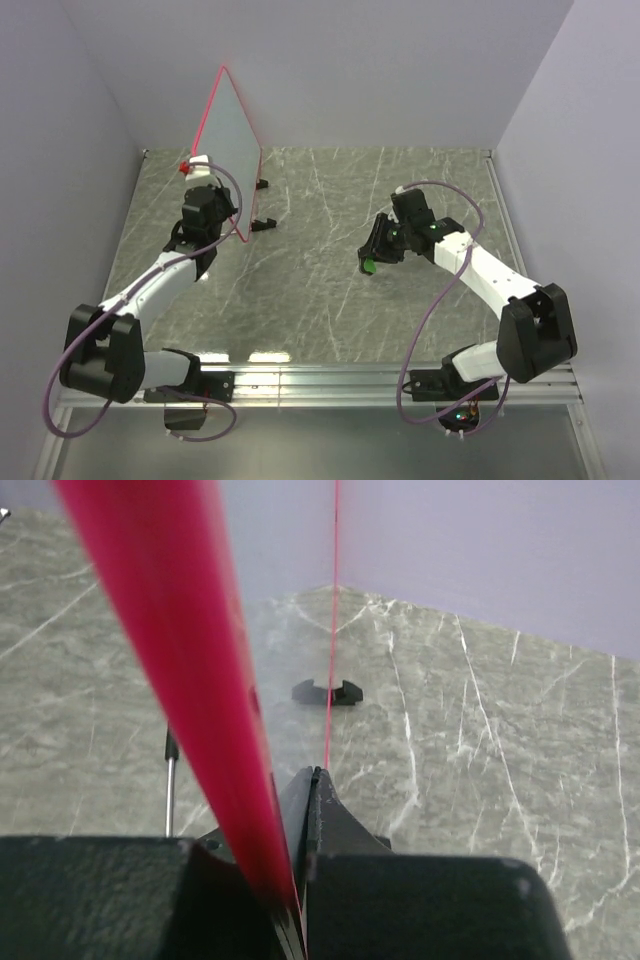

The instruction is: Erase the whiteboard

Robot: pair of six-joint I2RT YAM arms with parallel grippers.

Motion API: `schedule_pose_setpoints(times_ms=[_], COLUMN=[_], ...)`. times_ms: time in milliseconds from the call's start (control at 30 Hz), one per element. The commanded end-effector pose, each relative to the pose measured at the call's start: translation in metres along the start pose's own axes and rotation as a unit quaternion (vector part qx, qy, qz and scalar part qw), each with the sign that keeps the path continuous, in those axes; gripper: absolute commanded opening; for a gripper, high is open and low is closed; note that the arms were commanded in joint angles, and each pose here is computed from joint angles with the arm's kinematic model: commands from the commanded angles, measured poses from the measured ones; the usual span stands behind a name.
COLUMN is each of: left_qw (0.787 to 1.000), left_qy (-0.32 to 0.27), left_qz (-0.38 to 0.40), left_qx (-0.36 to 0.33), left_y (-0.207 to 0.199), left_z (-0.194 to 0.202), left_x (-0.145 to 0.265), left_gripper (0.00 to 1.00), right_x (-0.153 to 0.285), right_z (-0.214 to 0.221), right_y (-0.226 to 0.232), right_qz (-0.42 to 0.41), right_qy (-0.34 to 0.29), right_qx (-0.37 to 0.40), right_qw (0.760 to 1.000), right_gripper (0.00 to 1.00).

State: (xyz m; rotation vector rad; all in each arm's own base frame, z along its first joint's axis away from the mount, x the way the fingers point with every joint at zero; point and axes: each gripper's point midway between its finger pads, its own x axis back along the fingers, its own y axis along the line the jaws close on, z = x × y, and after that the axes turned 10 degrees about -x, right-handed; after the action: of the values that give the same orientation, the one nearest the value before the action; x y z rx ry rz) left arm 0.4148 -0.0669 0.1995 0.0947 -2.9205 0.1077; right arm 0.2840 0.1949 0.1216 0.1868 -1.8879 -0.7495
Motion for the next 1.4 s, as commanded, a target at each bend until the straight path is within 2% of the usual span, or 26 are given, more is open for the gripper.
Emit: schedule_pose_setpoints(times_ms=[0, 33, 133, 167, 233, 400, 433, 467, 533, 633, 667, 1000, 1133, 1367], left_qw=[0.923, 0.914, 0.913, 0.917, 0.924, 0.93, 0.928, 0.929, 0.928, 0.934, 0.936, 0.948, 0.964, 0.972], left_qy=[0.31, 0.335, 0.34, 0.333, 0.318, 0.308, 0.313, 0.312, 0.315, 0.308, 0.304, 0.279, 0.241, 0.23], left_qz=[-0.109, -0.108, -0.09, -0.084, -0.081, -0.061, -0.06, -0.062, -0.057, -0.049, -0.047, -0.037, -0.017, 0.048], left_qx=[-0.2, -0.201, -0.206, -0.204, -0.195, -0.191, -0.191, -0.192, -0.191, -0.174, -0.17, -0.148, -0.11, -0.028], left_y=[0.088, 0.088, 0.08, 0.077, 0.075, 0.069, 0.069, 0.068, 0.067, 0.061, 0.059, 0.049, 0.035, 0.003], left_z=[0.157, 0.169, 0.172, 0.168, 0.16, 0.152, 0.153, 0.15, 0.148, 0.137, 0.132, 0.103, 0.066, 0.047], left_x=[0.041, 0.043, 0.043, 0.042, 0.045, 0.048, 0.048, 0.046, 0.047, 0.049, 0.048, 0.048, 0.049, 0.064], left_gripper=[0.01, 0.01, 0.14, 0.28, 0.41, 0.47, 0.55, 0.75, 0.76, 0.83, 0.9, 0.87, 0.89, 0.86], right_x=[0.007, 0.008, 0.008, 0.009, 0.009, 0.007, 0.007, 0.007, 0.007, 0.008, 0.008, 0.009, 0.011, 0.011], right_z=[-0.006, -0.006, -0.006, -0.007, -0.007, -0.007, -0.006, -0.007, -0.008, -0.009, -0.01, -0.012, -0.014, -0.011], right_y=[0.001, 0.001, -0.002, -0.002, -0.003, -0.007, -0.008, -0.009, -0.009, -0.009, -0.009, -0.009, -0.009, -0.011], right_qz=[-0.006, -0.006, -0.003, -0.003, -0.002, 0.003, 0.005, 0.006, 0.007, 0.01, 0.012, 0.013, 0.016, 0.017], right_qy=[-0.022, -0.023, -0.028, -0.03, -0.034, -0.037, -0.036, -0.038, -0.04, -0.042, -0.043, -0.044, -0.049, -0.049], right_qx=[0.002, 0.002, 0.001, -0.001, -0.002, -0.004, -0.003, -0.004, -0.002, 0.002, 0.003, 0.003, 0.008, 0.006], right_qw=[1.0, 1.0, 1.0, 1.0, 0.999, 0.999, 0.999, 0.999, 0.999, 0.999, 0.999, 0.999, 0.999, 0.999], right_gripper=[0.0, 0.0, 0.0, 0.0, 0.0, 0.0, 0.0, 0.0, 0.0, 0.0, 0.0, 0.0, 0.0, 0.0])
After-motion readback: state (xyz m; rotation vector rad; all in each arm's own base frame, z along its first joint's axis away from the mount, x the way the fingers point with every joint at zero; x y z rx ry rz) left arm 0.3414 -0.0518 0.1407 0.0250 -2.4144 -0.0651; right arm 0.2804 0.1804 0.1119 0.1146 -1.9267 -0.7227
